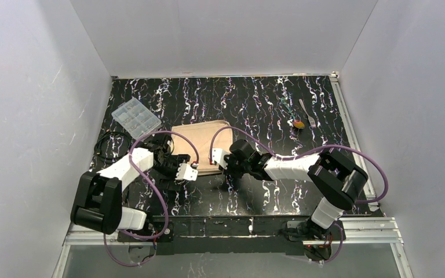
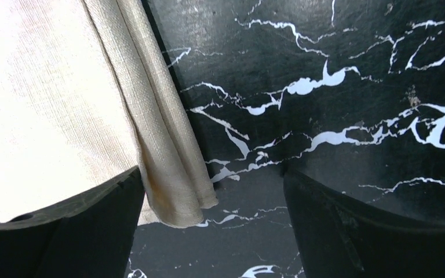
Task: Fold the napkin into a case and place the utensils inside
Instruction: Pick up the upper triangle-folded napkin from the center of the board.
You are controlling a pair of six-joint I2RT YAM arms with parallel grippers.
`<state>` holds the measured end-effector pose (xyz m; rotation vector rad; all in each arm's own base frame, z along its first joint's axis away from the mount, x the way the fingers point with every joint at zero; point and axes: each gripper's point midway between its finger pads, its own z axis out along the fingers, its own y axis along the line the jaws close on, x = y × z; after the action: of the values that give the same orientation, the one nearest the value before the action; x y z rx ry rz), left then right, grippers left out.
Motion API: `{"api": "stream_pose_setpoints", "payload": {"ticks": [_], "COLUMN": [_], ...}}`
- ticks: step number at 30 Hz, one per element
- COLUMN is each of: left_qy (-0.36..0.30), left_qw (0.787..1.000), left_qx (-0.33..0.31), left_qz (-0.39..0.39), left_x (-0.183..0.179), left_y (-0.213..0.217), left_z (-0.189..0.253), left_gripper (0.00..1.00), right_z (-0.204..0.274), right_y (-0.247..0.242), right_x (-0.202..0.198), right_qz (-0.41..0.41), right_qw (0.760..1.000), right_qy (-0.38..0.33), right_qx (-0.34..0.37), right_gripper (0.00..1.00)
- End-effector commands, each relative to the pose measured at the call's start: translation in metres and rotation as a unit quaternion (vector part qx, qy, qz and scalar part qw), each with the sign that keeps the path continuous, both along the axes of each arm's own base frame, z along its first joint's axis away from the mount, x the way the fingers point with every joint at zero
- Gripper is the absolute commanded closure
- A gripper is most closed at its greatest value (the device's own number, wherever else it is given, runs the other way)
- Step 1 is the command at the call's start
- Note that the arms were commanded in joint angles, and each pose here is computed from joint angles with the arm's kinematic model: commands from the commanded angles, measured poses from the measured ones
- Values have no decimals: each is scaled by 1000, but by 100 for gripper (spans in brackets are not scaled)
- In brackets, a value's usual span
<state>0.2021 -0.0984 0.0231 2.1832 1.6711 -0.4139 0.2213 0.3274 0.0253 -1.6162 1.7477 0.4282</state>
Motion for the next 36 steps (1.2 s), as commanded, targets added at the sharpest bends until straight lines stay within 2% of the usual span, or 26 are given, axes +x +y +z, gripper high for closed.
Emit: {"api": "stream_pose_setpoints", "payload": {"ticks": [1, 9, 17, 22, 24, 28, 31, 36], "left_qy": [-18, -54, -61, -73, -79, -82, -85, -76], "left_qw": [1000, 999, 998, 997, 996, 995, 995, 997], "left_qx": [13, 7, 27, 36, 42, 41, 24, -1], "left_qz": [-2, 2, 2, 6, 10, 35, 44, 25], "left_x": [9, 17, 15, 17, 20, 32, 39, 15], "left_y": [5, 4, 12, 16, 18, 16, 9, -2], "left_z": [-8, -12, -24, -30, -31, -20, 6, 58], "left_gripper": [18, 38, 71, 88, 100, 100, 100, 100], "right_z": [5, 5, 5, 8, 10, 20, 36, 74], "right_y": [3, 1, -2, 4, 5, 4, -1, -10], "right_x": [-3, -3, -7, -13, -17, -25, -33, -59], "right_qz": [-1, -4, 1, 9, 12, 0, -16, -40], "right_qw": [1000, 1000, 1000, 1000, 999, 998, 996, 993], "right_qy": [9, 8, 10, 27, 41, 63, 75, 109], "right_qx": [1, -1, -1, 11, 15, 27, 34, 37], "right_gripper": [87, 89, 90, 96, 99, 99, 99, 99]}}
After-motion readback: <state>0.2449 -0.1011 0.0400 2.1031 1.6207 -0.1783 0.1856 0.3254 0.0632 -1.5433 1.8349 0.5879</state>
